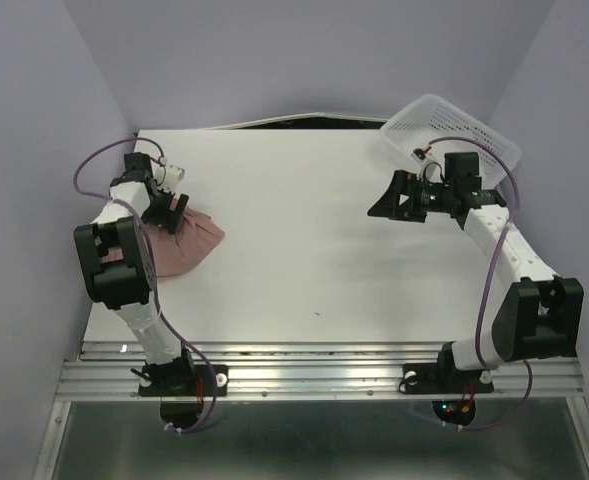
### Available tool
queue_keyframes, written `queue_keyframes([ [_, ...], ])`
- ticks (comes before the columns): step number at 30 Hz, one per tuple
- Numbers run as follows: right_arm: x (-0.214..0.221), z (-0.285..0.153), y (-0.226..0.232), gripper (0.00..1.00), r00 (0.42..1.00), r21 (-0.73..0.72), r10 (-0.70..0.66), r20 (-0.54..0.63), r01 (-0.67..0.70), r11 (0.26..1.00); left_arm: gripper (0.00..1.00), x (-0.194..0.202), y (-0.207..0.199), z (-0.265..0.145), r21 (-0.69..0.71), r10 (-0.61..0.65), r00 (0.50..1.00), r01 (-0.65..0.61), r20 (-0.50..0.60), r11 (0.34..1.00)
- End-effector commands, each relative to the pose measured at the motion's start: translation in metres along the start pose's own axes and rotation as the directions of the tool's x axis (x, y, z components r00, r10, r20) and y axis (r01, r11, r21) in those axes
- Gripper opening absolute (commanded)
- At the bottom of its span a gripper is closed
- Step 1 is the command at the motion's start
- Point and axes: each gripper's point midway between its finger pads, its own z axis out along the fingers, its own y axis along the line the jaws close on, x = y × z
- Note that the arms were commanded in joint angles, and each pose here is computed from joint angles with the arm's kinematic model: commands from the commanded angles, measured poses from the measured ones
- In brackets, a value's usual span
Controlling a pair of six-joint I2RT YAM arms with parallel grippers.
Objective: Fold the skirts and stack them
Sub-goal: Neatly place the folded skirt to the corner
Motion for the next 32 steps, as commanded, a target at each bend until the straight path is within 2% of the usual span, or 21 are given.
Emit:
queue_keyframes([
  [1, -0.018, -0.004, 0.009, 1.00, 0.998, -0.005, -0.042, 0.043, 0.042, 0.999, 0.98, -0.056, 0.018, -0.081, -0.073, 0.058, 0.983, -0.046, 0.175, 0.996],
  [5, -0.033, -0.008, 0.014, 1.00, 0.994, 0.008, -0.072, 0.077, 0.072, 0.997, 0.98, -0.101, 0.026, -0.142, -0.179, 0.081, 0.952, -0.028, 0.297, 0.983],
  [6, -0.041, -0.010, 0.017, 1.00, 0.992, 0.008, -0.083, 0.092, 0.083, 0.997, 0.98, -0.122, 0.020, -0.164, -0.199, 0.108, 0.930, -0.039, 0.351, 0.979],
  [9, -0.050, -0.012, 0.019, 1.00, 0.989, 0.025, -0.097, 0.111, 0.095, 0.995, 0.98, -0.150, 0.006, -0.199, -0.201, 0.120, 0.891, -0.032, 0.439, 0.979],
  [12, -0.056, -0.014, 0.015, 1.00, 0.984, 0.063, -0.120, 0.130, 0.113, 0.992, 0.98, -0.179, -0.043, -0.225, -0.124, 0.116, 0.829, -0.058, 0.546, 0.991],
  [15, -0.054, -0.013, 0.005, 1.00, 0.982, 0.098, -0.145, 0.124, 0.133, 0.986, 0.98, -0.191, -0.084, -0.225, -0.034, 0.061, 0.804, -0.050, 0.592, 0.998],
  [16, -0.048, -0.011, -0.002, 1.00, 0.983, 0.119, -0.149, 0.112, 0.135, 0.984, 0.98, -0.195, -0.107, -0.224, 0.007, 0.060, 0.791, -0.082, 0.609, 0.997],
  [19, -0.038, -0.009, -0.013, 1.00, 0.977, 0.140, -0.185, 0.106, 0.170, 0.976, 0.98, -0.186, -0.142, -0.213, 0.116, 0.005, 0.765, -0.104, 0.643, 0.988],
  [20, -0.017, -0.003, -0.025, 1.00, 0.985, 0.143, -0.155, 0.079, 0.143, 0.979, 0.98, -0.181, -0.153, -0.207, 0.137, -0.001, 0.760, -0.116, 0.650, 0.984],
  [22, -0.008, -0.001, -0.032, 1.00, 0.976, 0.154, -0.189, 0.104, 0.172, 0.973, 0.98, -0.163, -0.171, -0.184, 0.160, -0.008, 0.769, -0.122, 0.639, 0.980],
  [24, 0.022, 0.006, -0.052, 1.00, 0.983, 0.176, -0.172, 0.058, 0.159, 0.971, 0.98, -0.142, -0.191, -0.162, 0.184, 0.003, 0.790, -0.146, 0.613, 0.972],
  [27, 0.053, 0.015, -0.066, 1.00, 0.987, 0.187, -0.163, 0.006, 0.159, 0.969, 0.98, -0.120, -0.205, -0.150, 0.199, 0.011, 0.790, -0.168, 0.612, 0.966],
  [32, 0.064, 0.013, -0.065, 1.00, 0.981, 0.187, -0.194, 0.000, 0.191, 0.964, 0.98, -0.106, -0.214, -0.146, 0.203, 0.016, 0.790, -0.177, 0.613, 0.963],
])
